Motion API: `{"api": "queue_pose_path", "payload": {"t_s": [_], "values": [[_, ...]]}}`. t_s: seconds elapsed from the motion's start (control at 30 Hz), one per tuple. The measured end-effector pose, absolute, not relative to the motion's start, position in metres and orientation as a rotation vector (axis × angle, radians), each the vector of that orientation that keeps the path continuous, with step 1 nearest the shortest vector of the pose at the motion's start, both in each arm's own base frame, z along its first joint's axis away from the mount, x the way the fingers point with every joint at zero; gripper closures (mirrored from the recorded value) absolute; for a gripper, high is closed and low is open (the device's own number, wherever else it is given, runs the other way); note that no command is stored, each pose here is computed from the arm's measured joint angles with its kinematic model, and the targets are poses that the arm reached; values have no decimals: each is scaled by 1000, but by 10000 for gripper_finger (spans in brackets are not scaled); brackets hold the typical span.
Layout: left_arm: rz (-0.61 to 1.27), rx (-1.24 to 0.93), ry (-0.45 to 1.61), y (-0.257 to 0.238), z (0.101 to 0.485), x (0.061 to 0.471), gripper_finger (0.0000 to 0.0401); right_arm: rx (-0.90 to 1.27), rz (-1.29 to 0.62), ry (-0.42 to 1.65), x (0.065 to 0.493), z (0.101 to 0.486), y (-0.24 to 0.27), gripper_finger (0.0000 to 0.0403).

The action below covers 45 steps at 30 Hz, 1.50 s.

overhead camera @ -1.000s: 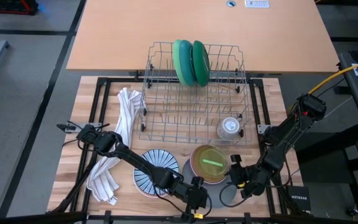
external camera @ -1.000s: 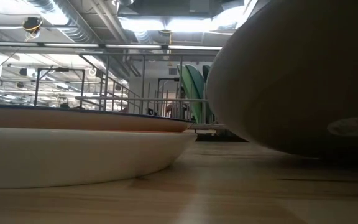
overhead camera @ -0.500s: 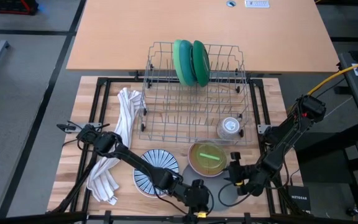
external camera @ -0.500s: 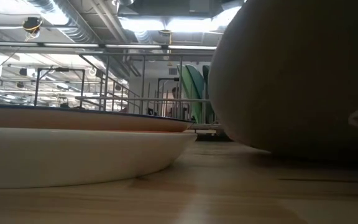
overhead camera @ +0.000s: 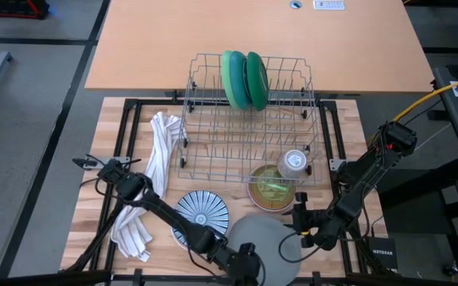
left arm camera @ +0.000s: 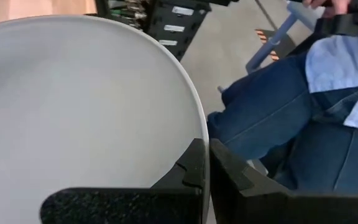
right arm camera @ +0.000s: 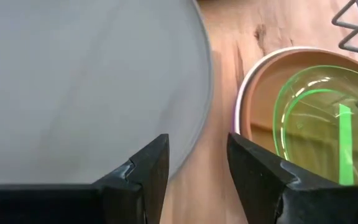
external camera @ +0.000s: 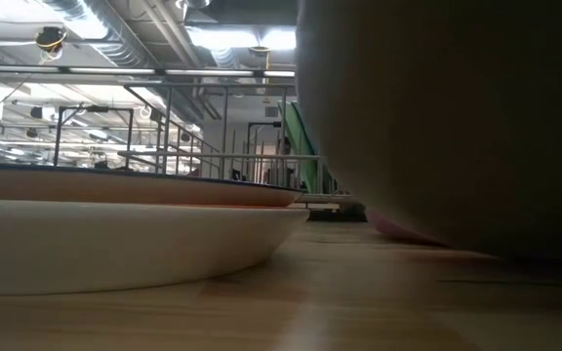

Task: Sort dishes
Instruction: Put the gray plate into the dish rack

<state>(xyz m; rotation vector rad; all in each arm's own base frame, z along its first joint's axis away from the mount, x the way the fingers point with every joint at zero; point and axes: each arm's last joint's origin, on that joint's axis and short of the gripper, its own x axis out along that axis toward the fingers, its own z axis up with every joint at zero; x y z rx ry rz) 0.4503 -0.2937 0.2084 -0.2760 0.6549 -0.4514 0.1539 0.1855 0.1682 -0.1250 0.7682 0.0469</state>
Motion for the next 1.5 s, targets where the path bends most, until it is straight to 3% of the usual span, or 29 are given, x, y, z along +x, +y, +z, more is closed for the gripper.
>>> {"api": "queue_pose_path", "payload": {"t_s": [0.27, 0.53, 0.8, 1.5], "values": [[-394, -308, 629, -293, 210, 452, 401, -89, 109, 836, 161, 205, 200, 237], [-343, -331, 549, -283, 215, 462, 401, 189, 312, 1082, 161, 249, 218, 237], [-310, -375, 511, -272, 219, 470, 401, 391, 356, 1168, 161, 255, 224, 237], [-280, -584, 441, -263, 228, 479, 401, 351, 405, 1135, 153, 256, 232, 237]]}}
